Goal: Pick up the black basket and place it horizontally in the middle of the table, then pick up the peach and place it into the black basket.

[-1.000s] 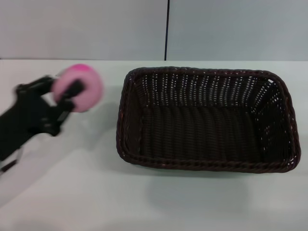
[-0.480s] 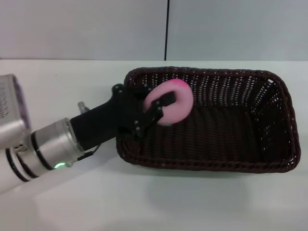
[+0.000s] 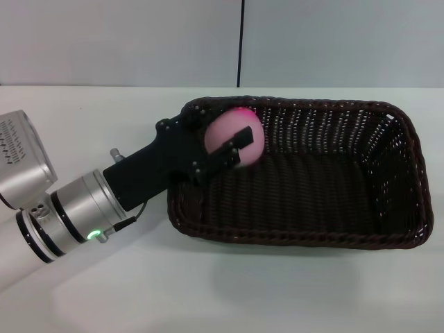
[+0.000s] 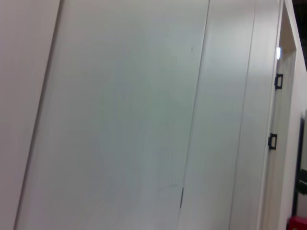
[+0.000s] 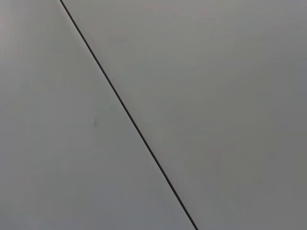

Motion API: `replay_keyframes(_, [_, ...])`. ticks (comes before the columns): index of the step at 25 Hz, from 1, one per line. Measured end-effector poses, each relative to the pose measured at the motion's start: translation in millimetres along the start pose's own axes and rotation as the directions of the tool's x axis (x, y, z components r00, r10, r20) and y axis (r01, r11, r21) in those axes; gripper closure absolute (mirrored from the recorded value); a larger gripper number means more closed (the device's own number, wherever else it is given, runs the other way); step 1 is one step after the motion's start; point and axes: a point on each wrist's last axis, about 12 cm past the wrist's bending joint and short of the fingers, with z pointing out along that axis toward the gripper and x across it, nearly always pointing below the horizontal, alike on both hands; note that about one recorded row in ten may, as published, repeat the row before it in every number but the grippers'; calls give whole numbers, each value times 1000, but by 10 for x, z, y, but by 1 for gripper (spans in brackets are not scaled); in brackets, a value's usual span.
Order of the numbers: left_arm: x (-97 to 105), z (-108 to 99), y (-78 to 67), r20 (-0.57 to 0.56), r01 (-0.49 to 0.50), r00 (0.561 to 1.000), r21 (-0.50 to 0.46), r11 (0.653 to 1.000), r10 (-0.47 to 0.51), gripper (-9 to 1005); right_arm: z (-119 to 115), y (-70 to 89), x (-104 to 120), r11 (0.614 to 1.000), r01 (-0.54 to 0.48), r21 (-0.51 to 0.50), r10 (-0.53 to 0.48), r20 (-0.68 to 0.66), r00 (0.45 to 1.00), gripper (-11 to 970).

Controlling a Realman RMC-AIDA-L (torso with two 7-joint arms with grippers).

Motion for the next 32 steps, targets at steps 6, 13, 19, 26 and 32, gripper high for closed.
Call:
replay_keyframes(6, [5, -44, 8, -1, -3, 1000, -11, 1000, 3, 482, 49, 10, 1, 1000, 0, -12, 0, 7, 1000, 374])
replay_keyframes(13, [-3, -293, 127, 29, -60, 997, -170, 984, 66, 164, 56, -10, -23, 1000, 16, -14, -16, 12, 1000, 374])
replay_keyframes(19, [34, -864, 197, 62, -148, 973, -575, 805, 224, 139, 33, -95, -71, 999, 44, 31, -44, 20, 999, 374])
replay_keyframes(26, [95, -1337, 189, 53, -95, 970, -816, 571, 238, 140, 24, -116, -86, 985, 162, 55, -163, 27, 986, 374])
replay_keyframes(32, [137, -1440, 141, 28, -104, 973, -834, 542, 229, 140, 20, -130, -67, 981, 177, 79, -179, 16, 984, 373])
